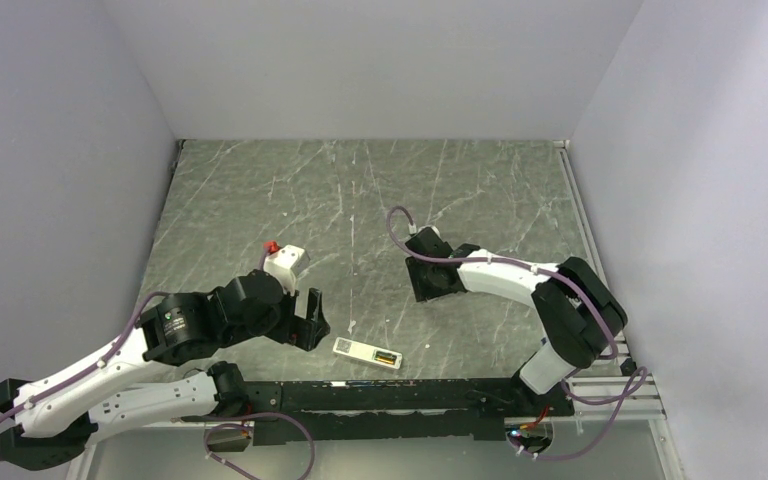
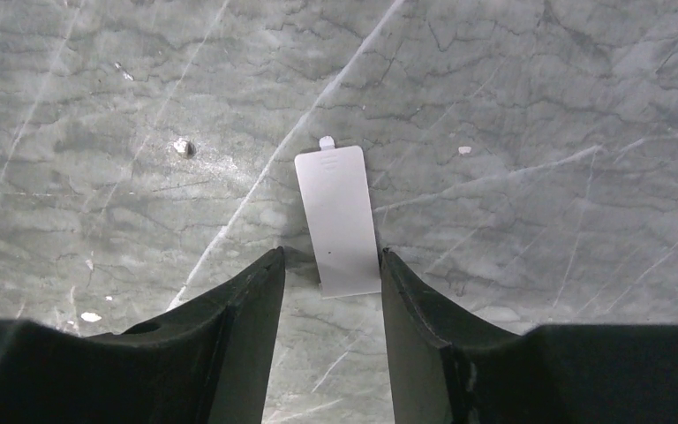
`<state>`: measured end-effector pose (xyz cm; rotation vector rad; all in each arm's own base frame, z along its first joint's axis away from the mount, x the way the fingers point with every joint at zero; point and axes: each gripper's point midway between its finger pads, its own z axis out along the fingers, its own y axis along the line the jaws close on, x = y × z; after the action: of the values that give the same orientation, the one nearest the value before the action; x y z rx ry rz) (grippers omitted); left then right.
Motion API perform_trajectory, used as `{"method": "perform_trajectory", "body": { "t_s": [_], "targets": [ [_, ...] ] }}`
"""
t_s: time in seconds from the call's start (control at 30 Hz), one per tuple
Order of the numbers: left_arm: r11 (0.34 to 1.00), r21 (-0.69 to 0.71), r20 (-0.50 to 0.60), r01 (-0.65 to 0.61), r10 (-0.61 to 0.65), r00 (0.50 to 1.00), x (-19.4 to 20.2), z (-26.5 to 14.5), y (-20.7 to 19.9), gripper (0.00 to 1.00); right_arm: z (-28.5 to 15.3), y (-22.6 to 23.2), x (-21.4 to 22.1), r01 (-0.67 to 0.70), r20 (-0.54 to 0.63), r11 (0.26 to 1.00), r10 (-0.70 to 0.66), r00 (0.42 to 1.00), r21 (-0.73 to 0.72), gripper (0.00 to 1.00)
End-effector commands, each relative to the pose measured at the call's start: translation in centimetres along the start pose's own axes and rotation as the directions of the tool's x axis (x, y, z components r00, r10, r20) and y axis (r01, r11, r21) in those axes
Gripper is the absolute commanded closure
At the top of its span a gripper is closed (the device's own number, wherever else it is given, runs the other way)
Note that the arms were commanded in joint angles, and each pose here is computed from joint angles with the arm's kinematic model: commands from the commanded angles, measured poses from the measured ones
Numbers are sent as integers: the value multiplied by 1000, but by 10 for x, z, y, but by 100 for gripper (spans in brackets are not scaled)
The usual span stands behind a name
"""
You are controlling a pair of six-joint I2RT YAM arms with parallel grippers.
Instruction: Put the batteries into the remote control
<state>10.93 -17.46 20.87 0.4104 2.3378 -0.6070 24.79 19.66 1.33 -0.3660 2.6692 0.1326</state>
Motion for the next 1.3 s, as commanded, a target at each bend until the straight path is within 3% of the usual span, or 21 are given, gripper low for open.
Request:
{"method": "perform_trajectory", "body": {
  "t_s": [0.0,0.37,1.27],
  "targets": [
    [1000,-7,46,13,-12,999,-9,-1,2,0,1,-8,26,-24,-70,999,26,997,38,55],
    [1000,-14,46,15,-14,999,-9,-1,3,1,-2,-6,37,8,-86,997,-1,996,77,69],
    [1000,-6,53,16,-15,998,-10,-2,2,1,-61,37,133,-41,-167,993,22,986,-108,71]
  ]
}}
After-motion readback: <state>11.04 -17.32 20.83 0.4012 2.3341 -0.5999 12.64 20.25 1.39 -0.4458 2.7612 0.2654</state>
